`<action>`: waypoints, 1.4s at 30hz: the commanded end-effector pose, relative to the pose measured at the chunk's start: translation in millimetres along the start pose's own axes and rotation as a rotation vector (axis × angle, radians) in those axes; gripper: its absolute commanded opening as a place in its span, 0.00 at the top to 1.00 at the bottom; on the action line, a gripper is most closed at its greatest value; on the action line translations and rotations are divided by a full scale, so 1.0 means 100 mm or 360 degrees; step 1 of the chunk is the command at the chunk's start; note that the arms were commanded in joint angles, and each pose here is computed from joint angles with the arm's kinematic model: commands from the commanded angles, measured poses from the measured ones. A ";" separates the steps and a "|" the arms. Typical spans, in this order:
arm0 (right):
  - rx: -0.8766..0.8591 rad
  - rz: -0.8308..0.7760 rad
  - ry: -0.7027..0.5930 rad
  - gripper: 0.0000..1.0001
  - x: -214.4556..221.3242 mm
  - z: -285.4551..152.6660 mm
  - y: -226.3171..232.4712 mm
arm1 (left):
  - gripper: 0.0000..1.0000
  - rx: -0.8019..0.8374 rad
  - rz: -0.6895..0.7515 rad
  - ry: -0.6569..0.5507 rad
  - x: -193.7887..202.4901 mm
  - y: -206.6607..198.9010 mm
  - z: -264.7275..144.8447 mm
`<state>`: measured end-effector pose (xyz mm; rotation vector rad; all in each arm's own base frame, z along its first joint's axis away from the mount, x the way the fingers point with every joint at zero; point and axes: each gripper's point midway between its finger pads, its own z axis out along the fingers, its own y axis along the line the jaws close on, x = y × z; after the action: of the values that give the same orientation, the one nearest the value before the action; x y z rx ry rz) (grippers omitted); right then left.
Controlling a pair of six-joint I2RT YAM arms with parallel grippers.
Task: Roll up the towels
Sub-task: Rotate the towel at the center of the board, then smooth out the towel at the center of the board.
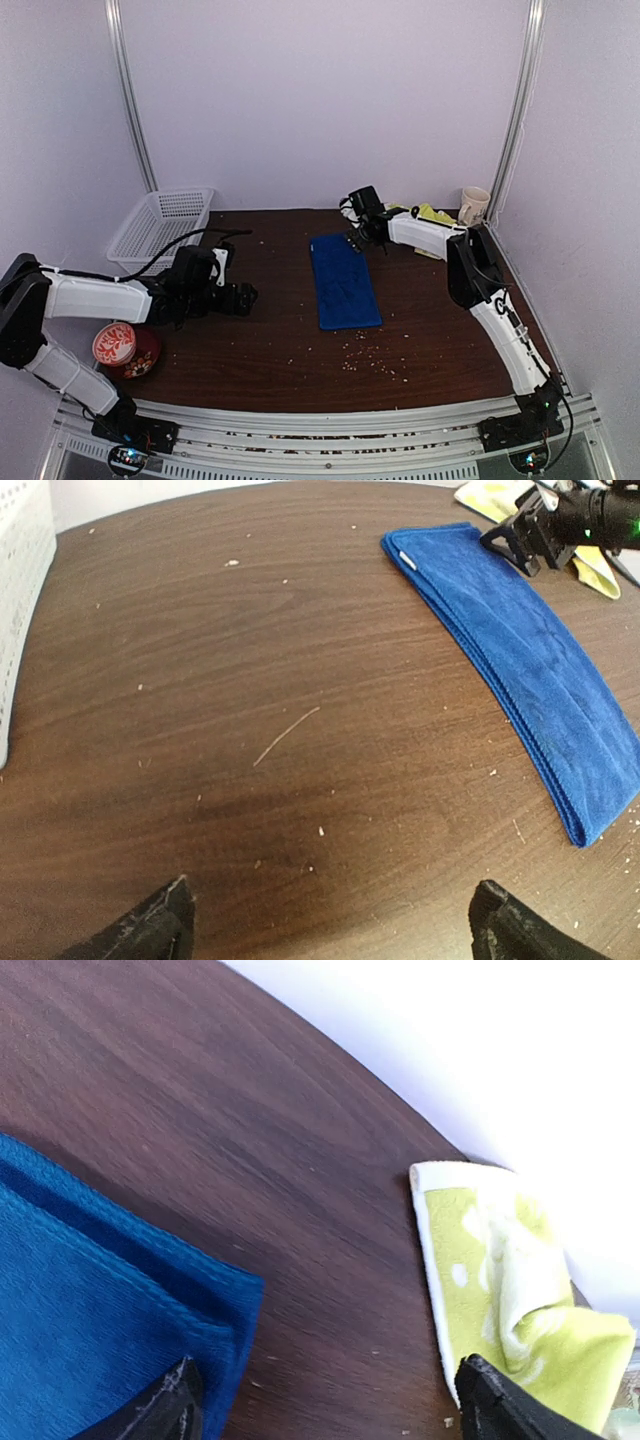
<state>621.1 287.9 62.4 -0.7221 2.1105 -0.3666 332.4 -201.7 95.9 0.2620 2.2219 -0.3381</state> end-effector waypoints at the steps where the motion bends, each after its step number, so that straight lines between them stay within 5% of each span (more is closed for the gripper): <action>1: -0.0093 -0.0035 -0.0306 0.10 -0.92 -0.92 -0.36 | 0.02 0.0071 0.0176 -0.0126 -0.38 -0.19 0.04; 6: -0.0140 0.0006 -0.0377 0.09 -0.96 -1.65 -0.70 | 0.02 0.0188 0.0120 -0.0150 -0.61 -0.47 0.07; 11: -0.0456 0.0126 -0.0386 0.20 -0.56 -1.79 -0.29 | 0.15 0.0463 0.0035 -0.0203 -0.86 -1.04 0.20; 15: -0.0768 0.0264 -0.0363 0.34 -0.48 -1.69 0.11 | 0.33 0.0890 -0.0105 -0.0269 -1.08 -1.63 0.31; 20: -0.1083 0.0450 -0.0225 0.61 -0.34 -1.36 0.49 | 0.52 0.1122 -0.0211 -0.0271 -1.16 -2.06 0.64; 24: -0.1219 0.0625 -0.0128 0.68 -0.19 -1.06 0.52 | 0.60 0.1265 -0.0338 -0.0209 -1.02 -2.21 0.90; 29: -0.1249 0.0695 -0.0074 0.69 -0.03 -0.86 0.53 | 0.67 0.1222 -0.0439 -0.0102 -0.77 -2.22 1.16; 42: -0.1239 0.0699 0.0024 0.67 0.21 -0.61 0.69 | 0.67 0.0897 -0.0478 0.0039 -0.40 -2.04 1.36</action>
<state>534.6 326.4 66.7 -0.6447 2.3156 0.7229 387.7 -447.2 69.4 0.2867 2.1542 -1.1861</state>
